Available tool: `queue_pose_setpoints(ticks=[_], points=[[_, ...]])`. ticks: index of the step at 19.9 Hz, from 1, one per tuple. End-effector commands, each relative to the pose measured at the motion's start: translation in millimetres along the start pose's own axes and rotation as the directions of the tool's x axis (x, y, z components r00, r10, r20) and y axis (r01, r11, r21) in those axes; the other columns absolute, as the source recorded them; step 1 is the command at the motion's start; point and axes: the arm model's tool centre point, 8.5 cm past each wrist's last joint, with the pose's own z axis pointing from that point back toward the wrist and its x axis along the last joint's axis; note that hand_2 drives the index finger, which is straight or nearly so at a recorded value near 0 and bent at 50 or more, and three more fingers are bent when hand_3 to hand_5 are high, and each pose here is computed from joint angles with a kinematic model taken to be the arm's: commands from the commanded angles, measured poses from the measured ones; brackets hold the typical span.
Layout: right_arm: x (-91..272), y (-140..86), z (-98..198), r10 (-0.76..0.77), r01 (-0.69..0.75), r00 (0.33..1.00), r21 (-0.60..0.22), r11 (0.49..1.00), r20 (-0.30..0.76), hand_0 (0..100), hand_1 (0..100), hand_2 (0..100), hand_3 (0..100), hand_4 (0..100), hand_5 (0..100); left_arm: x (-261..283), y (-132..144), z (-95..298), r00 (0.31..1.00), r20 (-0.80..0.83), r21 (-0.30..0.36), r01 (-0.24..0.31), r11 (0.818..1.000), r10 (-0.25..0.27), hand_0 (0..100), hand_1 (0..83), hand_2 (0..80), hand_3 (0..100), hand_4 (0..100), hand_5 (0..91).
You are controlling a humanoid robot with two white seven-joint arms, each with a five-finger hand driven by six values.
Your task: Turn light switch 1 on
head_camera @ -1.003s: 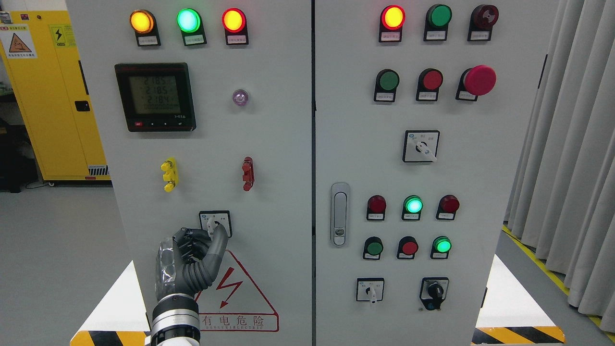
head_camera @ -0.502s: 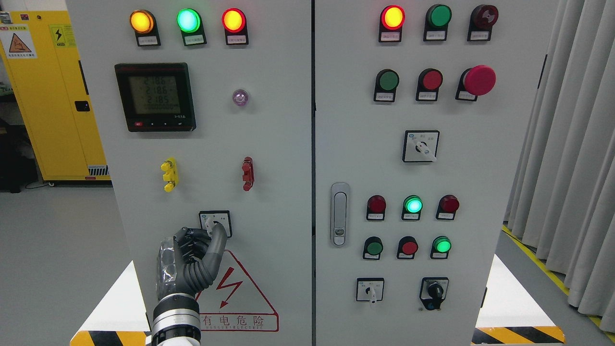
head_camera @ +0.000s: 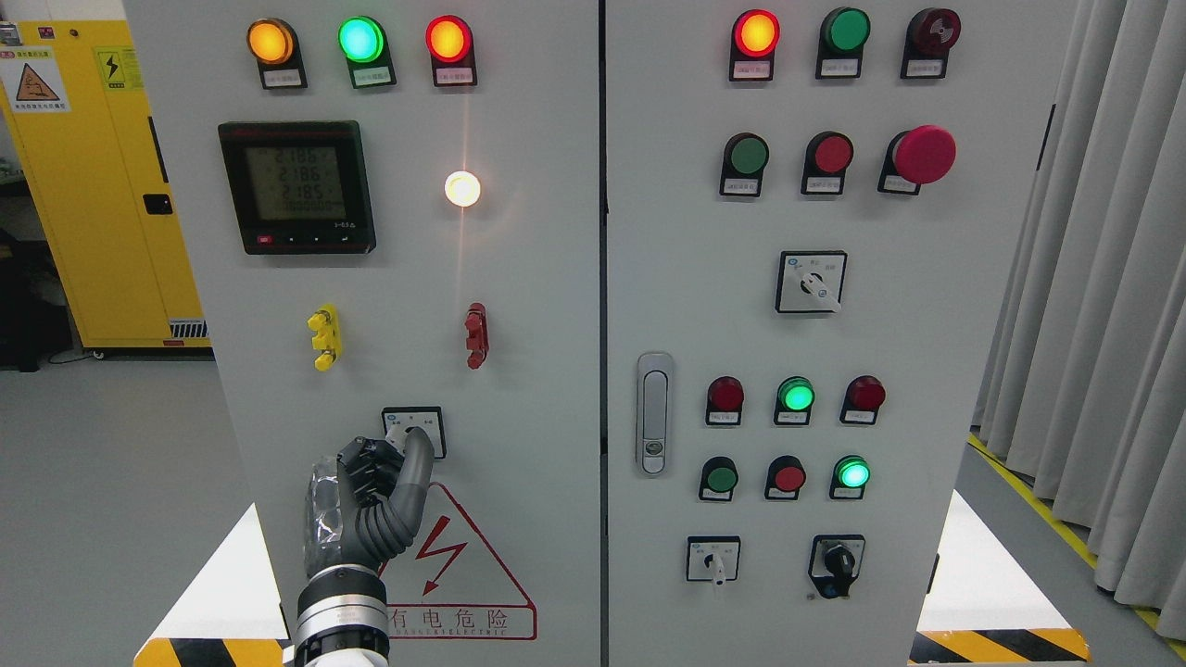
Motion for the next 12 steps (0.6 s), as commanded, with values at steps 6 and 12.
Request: queue_pose_setpoints(ticks=[6,12], points=[[-0.7,-0.2,0.0,-0.028,0.028,1.0,-0.002,1.0,-0.008,0,50,4,0,0,0,-0.1,-0.3,0.2,1.0,0.0,0.004,-0.005,1.0,0.005,53,49.0,58.9,89,91,84.4],[-0.7,-0.3,0.0,-0.028,0.028,1.0,-0.003,1.0,-0.008,0,50,4,0,0,0,0.2,-0.3,0.2,1.0,0.003,0.004,-0.006,1.0,0.006,28,53.4,58.8,89,90,84.3]])
